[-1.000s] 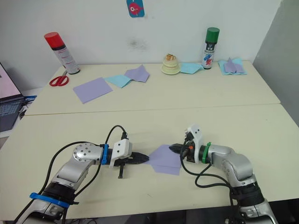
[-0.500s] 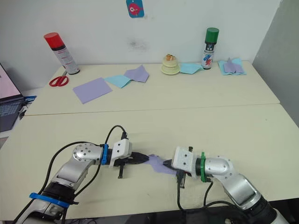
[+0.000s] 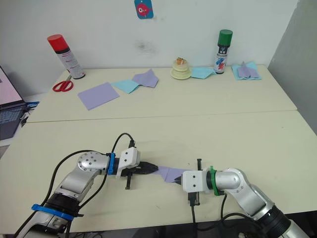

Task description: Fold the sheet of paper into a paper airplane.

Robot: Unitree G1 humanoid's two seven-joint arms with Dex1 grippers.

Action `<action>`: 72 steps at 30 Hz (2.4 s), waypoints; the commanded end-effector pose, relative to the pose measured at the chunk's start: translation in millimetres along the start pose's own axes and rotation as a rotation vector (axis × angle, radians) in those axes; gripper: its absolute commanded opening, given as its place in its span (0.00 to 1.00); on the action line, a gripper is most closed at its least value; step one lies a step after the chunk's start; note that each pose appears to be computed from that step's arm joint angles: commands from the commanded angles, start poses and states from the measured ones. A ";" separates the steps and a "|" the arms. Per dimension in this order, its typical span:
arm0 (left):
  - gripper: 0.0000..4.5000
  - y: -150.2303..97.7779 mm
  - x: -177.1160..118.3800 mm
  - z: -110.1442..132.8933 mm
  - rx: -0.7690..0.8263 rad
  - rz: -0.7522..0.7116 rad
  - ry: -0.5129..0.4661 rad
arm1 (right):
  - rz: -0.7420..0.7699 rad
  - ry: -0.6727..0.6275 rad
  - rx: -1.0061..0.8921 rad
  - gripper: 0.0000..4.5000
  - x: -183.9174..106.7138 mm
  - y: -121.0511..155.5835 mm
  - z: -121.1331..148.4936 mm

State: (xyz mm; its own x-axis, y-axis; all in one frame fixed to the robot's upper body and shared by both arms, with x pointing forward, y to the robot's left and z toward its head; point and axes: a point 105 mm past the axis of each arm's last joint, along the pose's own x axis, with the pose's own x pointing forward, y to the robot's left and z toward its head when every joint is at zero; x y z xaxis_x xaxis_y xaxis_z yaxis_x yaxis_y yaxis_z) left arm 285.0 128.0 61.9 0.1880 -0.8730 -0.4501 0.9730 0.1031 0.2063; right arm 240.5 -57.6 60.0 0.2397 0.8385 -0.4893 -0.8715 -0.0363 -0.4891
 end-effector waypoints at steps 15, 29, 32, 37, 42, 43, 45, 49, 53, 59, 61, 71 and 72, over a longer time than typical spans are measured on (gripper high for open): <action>0.00 21.6 5.8 74.8 0.006 -0.067 -0.166 | 0.040 0.056 0.031 0.00 -3.3 4.9 -14.2; 0.00 8.8 32.2 24.3 0.017 -0.104 -0.058 | 0.025 0.058 0.007 0.00 -6.2 1.4 -15.1; 0.00 5.1 33.5 17.5 0.012 -0.120 -0.041 | 0.020 0.060 0.003 0.00 -6.6 0.1 -15.1; 0.00 1.9 33.7 10.8 0.001 -0.128 -0.029 | 0.012 0.062 0.002 0.00 -7.6 -0.6 -15.5; 0.00 -0.7 35.9 0.3 -0.002 -0.130 -0.003 | -0.016 0.058 -0.006 0.00 -10.0 -3.1 -13.9; 0.00 -0.8 36.2 -1.8 -0.003 -0.128 0.001 | -0.034 0.033 0.009 0.00 -12.1 -5.5 -9.9; 0.00 -0.7 36.9 -4.2 -0.006 -0.125 0.005 | -0.080 -0.013 0.038 0.04 -18.5 -11.3 -2.2; 0.00 0.5 36.9 -9.4 -0.003 -0.114 0.018 | -0.175 -0.113 0.250 0.28 -37.2 -20.2 17.0; 0.00 1.5 37.3 -11.2 0.000 -0.107 0.019 | -0.163 -0.184 0.469 0.50 -49.0 -14.1 35.9; 0.00 1.7 39.1 -11.3 0.005 -0.106 0.017 | -0.279 -0.102 0.427 0.47 -35.1 -25.5 24.3; 0.00 1.5 39.5 -11.0 0.008 -0.107 0.016 | -0.288 -0.070 0.400 0.37 -24.6 -26.4 18.1; 0.00 -2.0 39.4 -11.9 0.029 -0.114 0.026 | -0.288 0.020 0.402 0.00 10.8 -23.5 -4.3; 0.00 -2.4 39.2 -12.3 0.029 -0.113 0.027 | -0.280 0.034 0.409 0.00 11.4 -20.8 -7.6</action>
State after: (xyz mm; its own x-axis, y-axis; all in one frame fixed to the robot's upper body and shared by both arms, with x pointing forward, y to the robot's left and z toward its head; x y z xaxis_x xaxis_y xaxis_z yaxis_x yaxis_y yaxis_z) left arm 298.7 90.8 57.8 0.0930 -0.9067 -0.4113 0.9705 -0.0098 0.2411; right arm 262.9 -49.1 61.0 0.4838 0.7812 -0.3945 -0.8739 0.4074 -0.2651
